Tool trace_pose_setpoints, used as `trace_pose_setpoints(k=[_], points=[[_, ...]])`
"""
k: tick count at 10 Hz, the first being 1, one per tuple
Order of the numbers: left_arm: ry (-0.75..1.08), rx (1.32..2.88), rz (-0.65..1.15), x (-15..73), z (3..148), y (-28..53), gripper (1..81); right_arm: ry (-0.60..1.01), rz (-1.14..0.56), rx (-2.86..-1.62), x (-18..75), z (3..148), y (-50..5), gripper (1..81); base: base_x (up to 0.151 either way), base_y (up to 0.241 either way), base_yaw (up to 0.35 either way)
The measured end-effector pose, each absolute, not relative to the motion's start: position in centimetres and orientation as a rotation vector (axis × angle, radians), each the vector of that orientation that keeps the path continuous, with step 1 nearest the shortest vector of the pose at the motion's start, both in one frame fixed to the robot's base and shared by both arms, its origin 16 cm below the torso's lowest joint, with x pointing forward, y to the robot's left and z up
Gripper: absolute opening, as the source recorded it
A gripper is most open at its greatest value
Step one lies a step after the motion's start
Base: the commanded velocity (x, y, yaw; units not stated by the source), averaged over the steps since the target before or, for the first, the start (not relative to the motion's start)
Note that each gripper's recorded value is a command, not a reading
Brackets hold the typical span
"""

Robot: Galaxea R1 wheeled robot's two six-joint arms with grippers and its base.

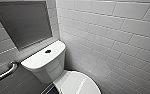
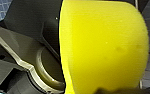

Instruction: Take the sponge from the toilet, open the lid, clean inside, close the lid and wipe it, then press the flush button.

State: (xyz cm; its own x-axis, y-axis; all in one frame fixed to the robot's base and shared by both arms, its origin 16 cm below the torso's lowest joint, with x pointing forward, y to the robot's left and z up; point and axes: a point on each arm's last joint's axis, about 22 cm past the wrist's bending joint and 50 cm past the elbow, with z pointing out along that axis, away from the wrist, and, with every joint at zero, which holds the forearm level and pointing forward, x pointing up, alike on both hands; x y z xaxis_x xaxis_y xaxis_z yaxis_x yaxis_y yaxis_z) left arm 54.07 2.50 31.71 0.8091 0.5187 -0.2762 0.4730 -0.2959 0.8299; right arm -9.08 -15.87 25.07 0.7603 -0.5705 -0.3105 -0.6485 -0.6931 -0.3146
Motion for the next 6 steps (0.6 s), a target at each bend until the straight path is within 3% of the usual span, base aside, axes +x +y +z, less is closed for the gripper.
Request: trace_pose_setpoints(k=[6], points=[[0.728, 1.857, 0.058, 54.0, 35.1, 3.1, 81.1, 0.927, 0.262, -2.551, -9.0, 25.1, -16.0, 1.0, 0.0, 0.0, 0.0]])
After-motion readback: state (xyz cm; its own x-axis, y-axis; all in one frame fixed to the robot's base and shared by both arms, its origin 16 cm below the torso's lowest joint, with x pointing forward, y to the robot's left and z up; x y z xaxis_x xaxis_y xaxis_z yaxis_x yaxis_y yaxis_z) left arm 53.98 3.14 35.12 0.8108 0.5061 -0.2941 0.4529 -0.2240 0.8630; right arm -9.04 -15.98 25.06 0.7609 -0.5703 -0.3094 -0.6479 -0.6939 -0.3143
